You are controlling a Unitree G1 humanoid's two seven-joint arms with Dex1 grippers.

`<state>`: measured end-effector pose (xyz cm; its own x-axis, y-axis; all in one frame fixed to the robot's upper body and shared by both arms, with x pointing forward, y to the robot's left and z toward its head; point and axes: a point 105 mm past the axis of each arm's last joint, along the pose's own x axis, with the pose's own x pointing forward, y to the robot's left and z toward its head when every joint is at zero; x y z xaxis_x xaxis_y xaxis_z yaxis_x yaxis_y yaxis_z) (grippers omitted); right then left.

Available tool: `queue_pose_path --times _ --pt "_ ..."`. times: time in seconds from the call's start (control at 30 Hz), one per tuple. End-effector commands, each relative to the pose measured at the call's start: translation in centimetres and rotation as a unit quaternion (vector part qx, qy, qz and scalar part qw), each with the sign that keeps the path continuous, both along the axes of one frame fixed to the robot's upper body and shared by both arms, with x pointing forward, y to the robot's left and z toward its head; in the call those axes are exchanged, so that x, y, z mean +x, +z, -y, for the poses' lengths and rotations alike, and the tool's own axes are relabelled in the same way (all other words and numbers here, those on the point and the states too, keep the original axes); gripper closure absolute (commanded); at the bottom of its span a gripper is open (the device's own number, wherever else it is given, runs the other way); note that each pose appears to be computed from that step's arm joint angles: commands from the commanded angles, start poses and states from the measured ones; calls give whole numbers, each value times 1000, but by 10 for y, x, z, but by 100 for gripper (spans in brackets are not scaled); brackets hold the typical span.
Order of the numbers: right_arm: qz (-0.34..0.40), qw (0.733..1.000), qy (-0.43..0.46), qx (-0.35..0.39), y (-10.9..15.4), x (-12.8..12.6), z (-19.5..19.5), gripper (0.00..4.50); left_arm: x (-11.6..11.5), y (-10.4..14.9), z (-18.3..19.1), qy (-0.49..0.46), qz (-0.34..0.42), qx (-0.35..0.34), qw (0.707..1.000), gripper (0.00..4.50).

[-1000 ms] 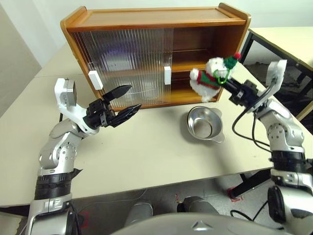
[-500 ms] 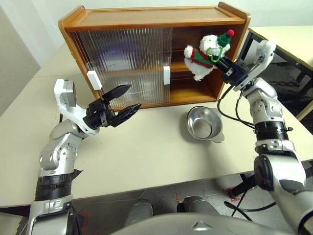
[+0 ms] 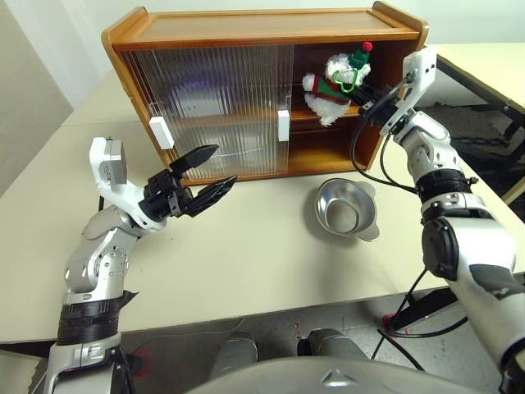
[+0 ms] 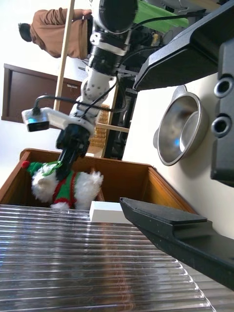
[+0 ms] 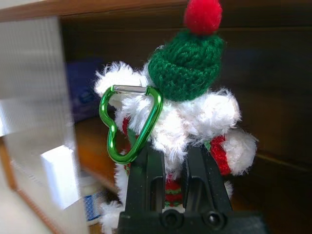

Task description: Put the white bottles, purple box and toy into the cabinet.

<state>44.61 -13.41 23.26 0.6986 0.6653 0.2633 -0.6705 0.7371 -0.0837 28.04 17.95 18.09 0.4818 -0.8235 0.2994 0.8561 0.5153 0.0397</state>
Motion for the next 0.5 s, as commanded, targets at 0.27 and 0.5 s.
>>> queue_pose_path --times 0.27,0.5 --pt "-27 997 -59 -44 6 18 -5 435 -3 3 1 4 6 -2 1000 0" --pt "-45 994 -83 -61 4 24 -12 435 -2 4 0 6 7 -1 1000 0"
